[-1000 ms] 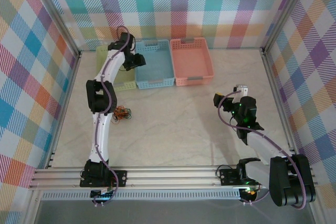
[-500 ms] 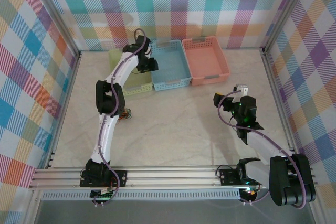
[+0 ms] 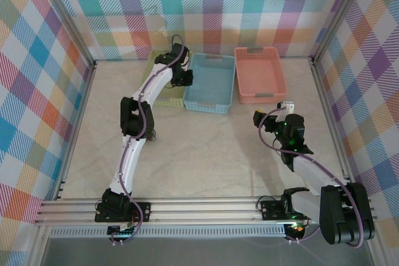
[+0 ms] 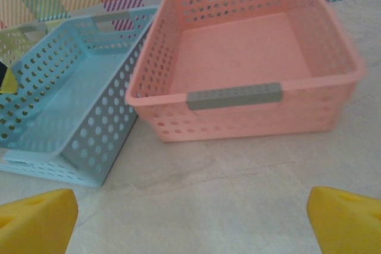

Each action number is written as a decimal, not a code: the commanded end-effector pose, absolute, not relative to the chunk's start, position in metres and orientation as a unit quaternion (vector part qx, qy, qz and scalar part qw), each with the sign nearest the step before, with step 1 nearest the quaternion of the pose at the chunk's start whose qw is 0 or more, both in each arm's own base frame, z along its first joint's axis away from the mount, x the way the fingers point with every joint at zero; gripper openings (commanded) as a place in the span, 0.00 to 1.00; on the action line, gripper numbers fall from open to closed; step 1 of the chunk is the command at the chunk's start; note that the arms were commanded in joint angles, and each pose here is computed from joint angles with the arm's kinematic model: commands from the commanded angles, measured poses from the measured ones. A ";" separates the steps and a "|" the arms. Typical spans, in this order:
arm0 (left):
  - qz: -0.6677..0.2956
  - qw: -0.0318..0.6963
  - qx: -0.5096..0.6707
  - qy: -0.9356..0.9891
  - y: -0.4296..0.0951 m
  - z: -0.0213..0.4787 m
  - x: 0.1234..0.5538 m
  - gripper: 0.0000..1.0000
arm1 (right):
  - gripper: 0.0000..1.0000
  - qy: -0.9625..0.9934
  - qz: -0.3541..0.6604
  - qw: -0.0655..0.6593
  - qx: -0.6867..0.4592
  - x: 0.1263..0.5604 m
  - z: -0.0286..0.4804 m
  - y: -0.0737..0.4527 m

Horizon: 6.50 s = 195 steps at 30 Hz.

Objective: Untangle the cables

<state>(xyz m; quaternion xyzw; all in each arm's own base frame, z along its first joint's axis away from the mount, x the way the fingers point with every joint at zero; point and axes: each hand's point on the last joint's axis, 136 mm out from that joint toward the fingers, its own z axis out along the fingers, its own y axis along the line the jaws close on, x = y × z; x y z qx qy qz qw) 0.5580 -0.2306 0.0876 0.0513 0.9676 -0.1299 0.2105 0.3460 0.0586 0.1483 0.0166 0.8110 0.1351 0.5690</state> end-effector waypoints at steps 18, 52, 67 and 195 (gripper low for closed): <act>-0.144 0.214 -0.079 0.963 -0.238 0.073 0.573 0.11 | 0.99 0.804 0.147 0.576 0.013 0.353 0.160 0.064; -0.134 0.369 -0.042 0.919 -0.203 0.269 0.515 0.70 | 0.99 0.807 0.142 0.572 0.023 0.353 0.159 0.061; -0.041 0.342 -0.226 0.911 -0.047 0.174 0.297 0.92 | 0.99 0.808 0.139 0.571 0.029 0.353 0.158 0.059; -0.247 0.161 0.012 0.955 -0.273 0.074 0.319 0.63 | 0.64 0.840 0.343 0.398 -0.135 0.337 0.151 0.223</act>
